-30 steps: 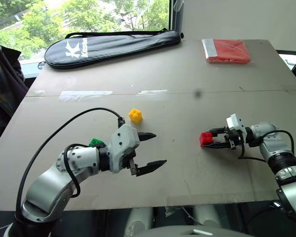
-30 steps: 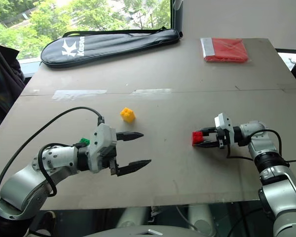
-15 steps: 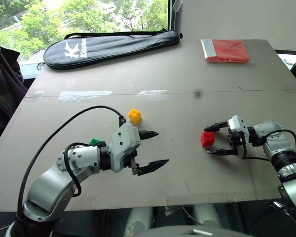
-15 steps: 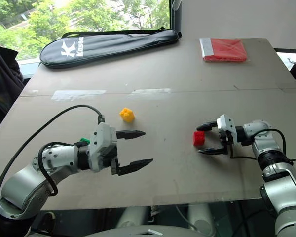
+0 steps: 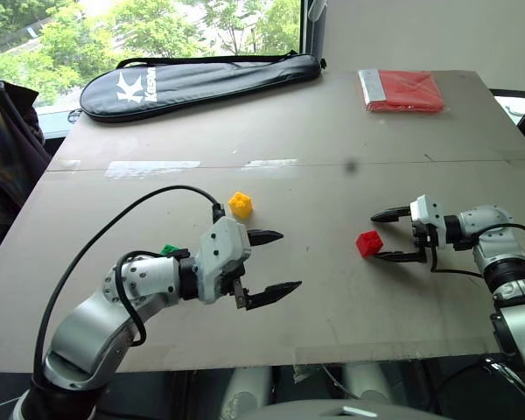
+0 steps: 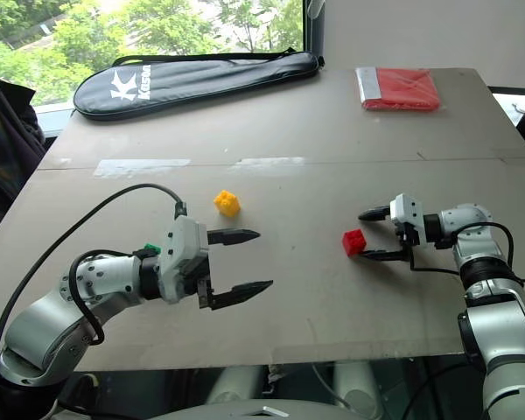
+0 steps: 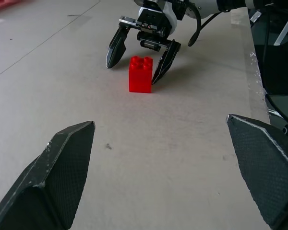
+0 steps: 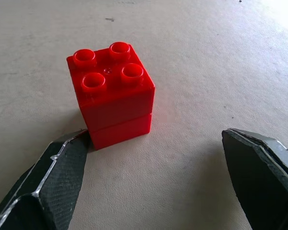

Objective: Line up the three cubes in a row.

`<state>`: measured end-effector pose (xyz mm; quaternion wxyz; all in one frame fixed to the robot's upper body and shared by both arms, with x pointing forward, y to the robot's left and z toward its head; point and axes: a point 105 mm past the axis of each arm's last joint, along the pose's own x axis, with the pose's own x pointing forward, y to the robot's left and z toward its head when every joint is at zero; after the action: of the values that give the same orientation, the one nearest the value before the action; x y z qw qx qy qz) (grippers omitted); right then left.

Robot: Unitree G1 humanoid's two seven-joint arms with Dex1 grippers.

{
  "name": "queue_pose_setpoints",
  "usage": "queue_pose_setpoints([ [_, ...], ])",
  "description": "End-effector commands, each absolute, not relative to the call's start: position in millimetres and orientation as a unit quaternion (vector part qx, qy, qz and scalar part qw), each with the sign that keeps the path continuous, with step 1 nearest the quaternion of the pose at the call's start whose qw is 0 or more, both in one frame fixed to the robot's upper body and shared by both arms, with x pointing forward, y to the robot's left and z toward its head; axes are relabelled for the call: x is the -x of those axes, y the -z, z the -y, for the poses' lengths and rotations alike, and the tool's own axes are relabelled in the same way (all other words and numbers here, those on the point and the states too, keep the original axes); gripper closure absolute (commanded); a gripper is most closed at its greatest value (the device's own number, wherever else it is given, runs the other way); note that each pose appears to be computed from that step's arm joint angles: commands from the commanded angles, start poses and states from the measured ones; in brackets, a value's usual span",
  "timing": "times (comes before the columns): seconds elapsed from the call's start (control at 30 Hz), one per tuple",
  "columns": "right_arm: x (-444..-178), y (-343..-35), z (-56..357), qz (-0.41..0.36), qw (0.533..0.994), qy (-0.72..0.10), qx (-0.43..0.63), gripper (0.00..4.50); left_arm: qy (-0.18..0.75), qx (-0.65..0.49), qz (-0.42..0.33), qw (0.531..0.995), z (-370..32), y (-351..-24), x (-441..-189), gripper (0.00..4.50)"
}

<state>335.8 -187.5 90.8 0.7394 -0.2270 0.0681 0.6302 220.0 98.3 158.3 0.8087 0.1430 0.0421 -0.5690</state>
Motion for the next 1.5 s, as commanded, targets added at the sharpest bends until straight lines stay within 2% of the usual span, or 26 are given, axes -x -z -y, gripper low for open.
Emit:
queue_pose_setpoints([
  [0.03, -334, -99, 189, -0.06, 0.734, -0.639, 0.223, 0.01, 0.579, -0.146, -0.028, 0.802, -95, -162, -217, 0.0],
  [0.33, -324, -107, 193, -0.03, 0.751, -0.638, 0.168, 0.01, 0.555, -0.133, -0.039, 0.82, -102, -154, -211, 0.0],
  [0.47, -315, -116, 197, -0.004, 0.759, -0.634, 0.149, 0.01, 0.503, -0.11, -0.029, 0.857, -114, -150, -212, 0.0],
  [0.57, -303, -127, 200, 0.026, 0.762, -0.635, 0.119, 0.01, 0.403, -0.11, 0.011, 0.909, -135, -150, -216, 0.0],
  [0.7, -284, -139, 202, 0.06, 0.757, -0.647, 0.068, 0.01, 0.221, -0.082, 0.036, 0.971, -173, -142, -214, 0.0],
  [0.83, -276, -148, 204, 0.075, 0.754, -0.651, 0.037, 0.01, 0.061, -0.086, 0.015, 0.994, -212, -122, -197, 0.0],
  [0.93, -275, -157, 201, 0.091, 0.754, -0.65, 0.024, 0.01, -0.009, -0.101, -0.011, 0.995, -234, -105, -187, 0.0],
  [1.0, -275, -160, 200, 0.093, 0.756, -0.648, 0.02, 0.01, -0.011, -0.105, -0.021, 0.994, -239, -97, -186, 0.0],
  [1.1, -273, -161, 199, 0.082, 0.755, -0.65, 0.025, 0.01, 0.064, -0.112, -0.03, 0.991, -234, -88, -190, 0.0],
  [1.2, -270, -163, 198, 0.085, 0.752, -0.653, 0.024, 0.01, 0.094, -0.11, -0.041, 0.989, -248, -82, -198, 0.0],
  [1.5, -250, -164, 191, 0.105, 0.717, -0.686, 0.069, 0.01, 0.163, -0.126, -0.046, 0.978, -261, -76, -221, 0.0],
])
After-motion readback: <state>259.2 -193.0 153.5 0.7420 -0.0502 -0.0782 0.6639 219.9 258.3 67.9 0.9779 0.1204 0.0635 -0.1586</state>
